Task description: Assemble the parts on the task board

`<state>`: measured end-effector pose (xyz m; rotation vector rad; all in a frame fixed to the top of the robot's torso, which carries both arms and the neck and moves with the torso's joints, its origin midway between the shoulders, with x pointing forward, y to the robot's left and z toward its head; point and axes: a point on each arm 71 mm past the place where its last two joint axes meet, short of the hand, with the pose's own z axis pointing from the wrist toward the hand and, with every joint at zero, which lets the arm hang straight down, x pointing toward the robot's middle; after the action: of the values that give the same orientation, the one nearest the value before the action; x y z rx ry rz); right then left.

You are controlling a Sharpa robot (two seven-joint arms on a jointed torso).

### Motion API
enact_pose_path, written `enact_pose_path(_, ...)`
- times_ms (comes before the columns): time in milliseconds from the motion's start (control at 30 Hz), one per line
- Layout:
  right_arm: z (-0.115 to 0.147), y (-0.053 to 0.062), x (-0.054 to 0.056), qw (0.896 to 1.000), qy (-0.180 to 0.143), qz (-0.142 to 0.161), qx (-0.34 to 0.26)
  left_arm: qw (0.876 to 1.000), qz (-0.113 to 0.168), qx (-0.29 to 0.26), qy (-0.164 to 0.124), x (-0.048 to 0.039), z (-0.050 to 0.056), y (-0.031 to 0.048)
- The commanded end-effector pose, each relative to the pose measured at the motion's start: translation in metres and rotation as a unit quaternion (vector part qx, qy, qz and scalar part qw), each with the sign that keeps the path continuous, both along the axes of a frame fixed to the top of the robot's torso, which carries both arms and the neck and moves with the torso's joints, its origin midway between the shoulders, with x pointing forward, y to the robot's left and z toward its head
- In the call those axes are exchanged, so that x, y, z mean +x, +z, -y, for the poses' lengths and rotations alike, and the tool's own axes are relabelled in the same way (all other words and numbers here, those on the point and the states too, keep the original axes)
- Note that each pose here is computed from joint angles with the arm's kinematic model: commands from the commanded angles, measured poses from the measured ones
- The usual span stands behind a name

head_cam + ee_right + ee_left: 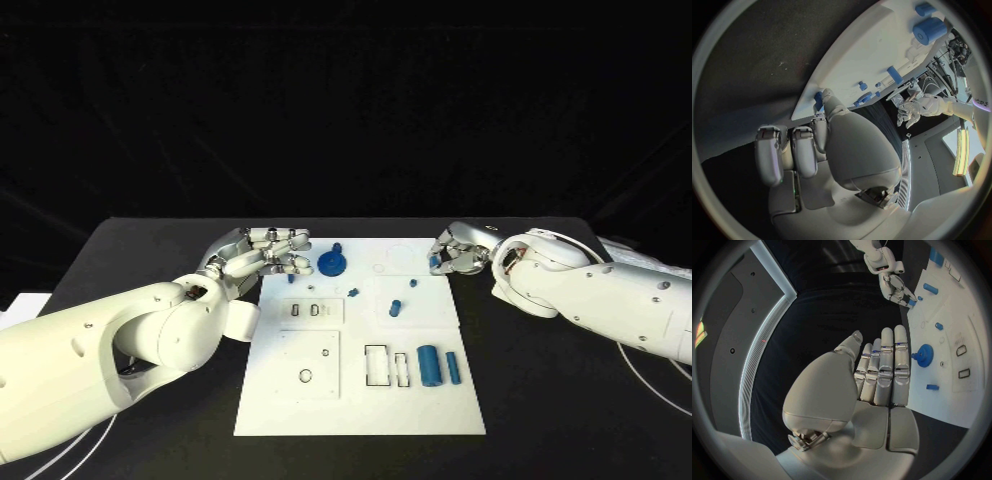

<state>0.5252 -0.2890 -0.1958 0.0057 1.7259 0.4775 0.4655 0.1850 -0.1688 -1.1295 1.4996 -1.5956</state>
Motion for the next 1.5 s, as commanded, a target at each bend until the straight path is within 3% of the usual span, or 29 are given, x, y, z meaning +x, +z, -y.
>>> enact_pose_path(33,-0.001,-0.002,-0.001,1.000,0.007,-0.004,-0.001,1.000,0.001,-0.005,-0.010,-0.0007,0.003,0.0004)
enact_pose_path(367,0.001,0.004,0.000,0.999,-0.004,0.027,0.019,1.000,0.000,-0.004,-0.009,-0.0006,0.002,-0.0006)
enact_pose_path(600,-0.007,0.012,-0.005,0.998,-0.008,0.038,0.046,1.000,-0.001,-0.004,-0.008,-0.0003,0.002,-0.0013)
enact_pose_path(800,-0.029,0.029,-0.016,0.997,0.004,0.040,0.071,1.000,-0.001,-0.003,-0.006,0.0010,0.001,-0.0020)
enact_pose_path(967,-0.059,0.035,-0.025,0.997,0.020,0.032,0.072,1.000,-0.001,-0.002,-0.001,0.0034,-0.002,-0.0030)
enact_pose_path(1200,-0.104,0.033,-0.037,0.997,0.051,0.027,0.051,1.000,0.000,0.000,0.010,0.0081,-0.008,-0.0047)
enact_pose_path(1500,-0.156,0.016,-0.052,0.996,0.081,0.023,0.029,0.999,0.003,0.005,0.032,0.0151,-0.019,-0.0070)
